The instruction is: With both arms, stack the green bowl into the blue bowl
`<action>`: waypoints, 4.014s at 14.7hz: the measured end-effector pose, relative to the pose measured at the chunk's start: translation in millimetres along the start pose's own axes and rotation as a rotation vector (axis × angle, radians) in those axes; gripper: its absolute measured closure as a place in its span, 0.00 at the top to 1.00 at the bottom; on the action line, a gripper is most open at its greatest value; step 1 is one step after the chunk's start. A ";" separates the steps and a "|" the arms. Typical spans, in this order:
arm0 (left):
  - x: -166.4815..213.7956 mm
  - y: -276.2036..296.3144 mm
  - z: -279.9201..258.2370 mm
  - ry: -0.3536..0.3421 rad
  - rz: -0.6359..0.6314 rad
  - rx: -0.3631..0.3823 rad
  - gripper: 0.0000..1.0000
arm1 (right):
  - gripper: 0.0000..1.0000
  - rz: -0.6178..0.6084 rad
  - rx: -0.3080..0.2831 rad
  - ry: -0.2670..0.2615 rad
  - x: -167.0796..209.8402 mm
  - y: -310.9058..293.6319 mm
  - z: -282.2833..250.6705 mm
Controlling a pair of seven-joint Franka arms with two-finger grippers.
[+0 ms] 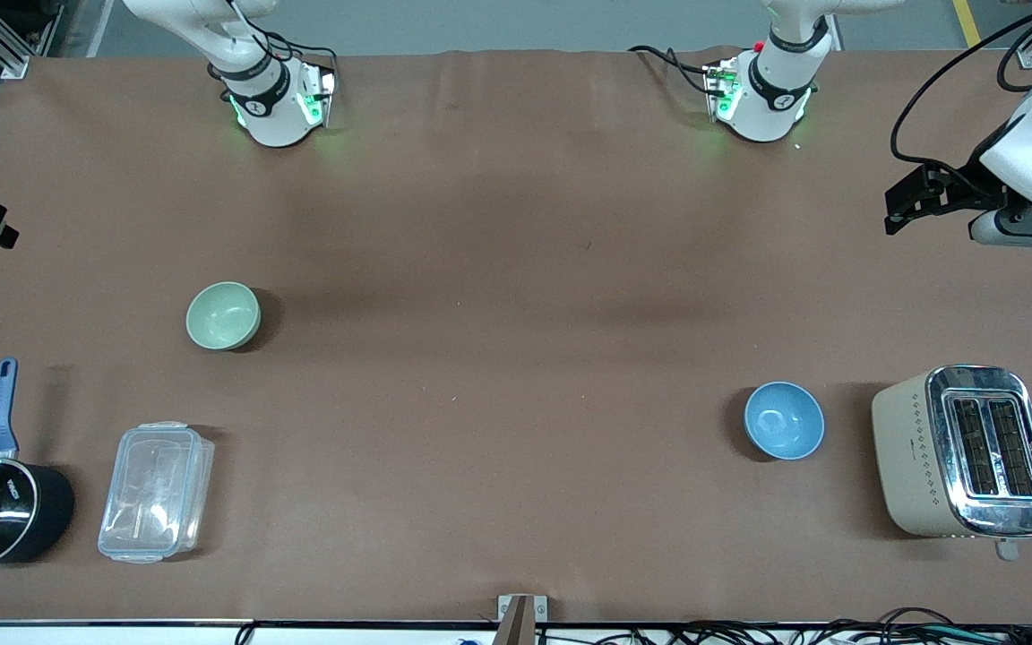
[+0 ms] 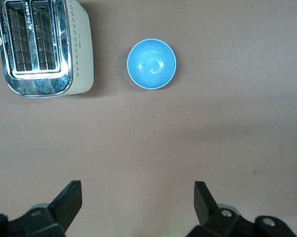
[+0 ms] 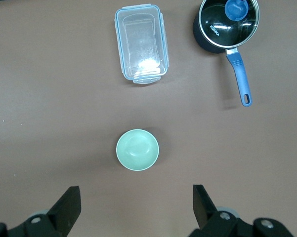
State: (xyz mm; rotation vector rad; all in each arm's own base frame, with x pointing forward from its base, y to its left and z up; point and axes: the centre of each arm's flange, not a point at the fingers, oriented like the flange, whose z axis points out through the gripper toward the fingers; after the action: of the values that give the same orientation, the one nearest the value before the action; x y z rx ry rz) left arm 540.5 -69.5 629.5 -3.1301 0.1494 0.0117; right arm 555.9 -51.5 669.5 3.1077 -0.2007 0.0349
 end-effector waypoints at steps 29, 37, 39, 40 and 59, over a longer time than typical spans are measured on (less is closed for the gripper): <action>129.3 -52.4 419.0 0.095 -0.030 0.002 0.76 | 1.00 -0.075 -0.034 0.021 -79.8 9.2 408.9; 131.0 -44.2 407.7 0.075 -0.071 -0.008 0.06 | 0.92 -0.064 -0.047 0.067 -93.4 19.5 460.6; 131.5 -29.2 390.3 0.026 -0.057 -0.016 0.06 | 0.69 -0.063 -0.047 0.067 -93.4 19.6 460.6; 133.1 -13.5 377.0 0.001 -0.066 -0.031 0.06 | 0.58 -0.063 -0.047 0.066 -93.5 19.8 460.6; 10.1 429.3 390.4 -0.082 -0.270 -0.233 0.06 | 0.05 0.170 0.092 -0.105 -7.2 -131.0 273.2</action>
State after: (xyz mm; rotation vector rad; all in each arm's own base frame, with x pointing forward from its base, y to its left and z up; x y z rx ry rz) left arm 506.9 -494.6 235.8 -3.3435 -0.2971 0.1673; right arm 571.3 71.5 393.0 3.1769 -0.4786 -0.1197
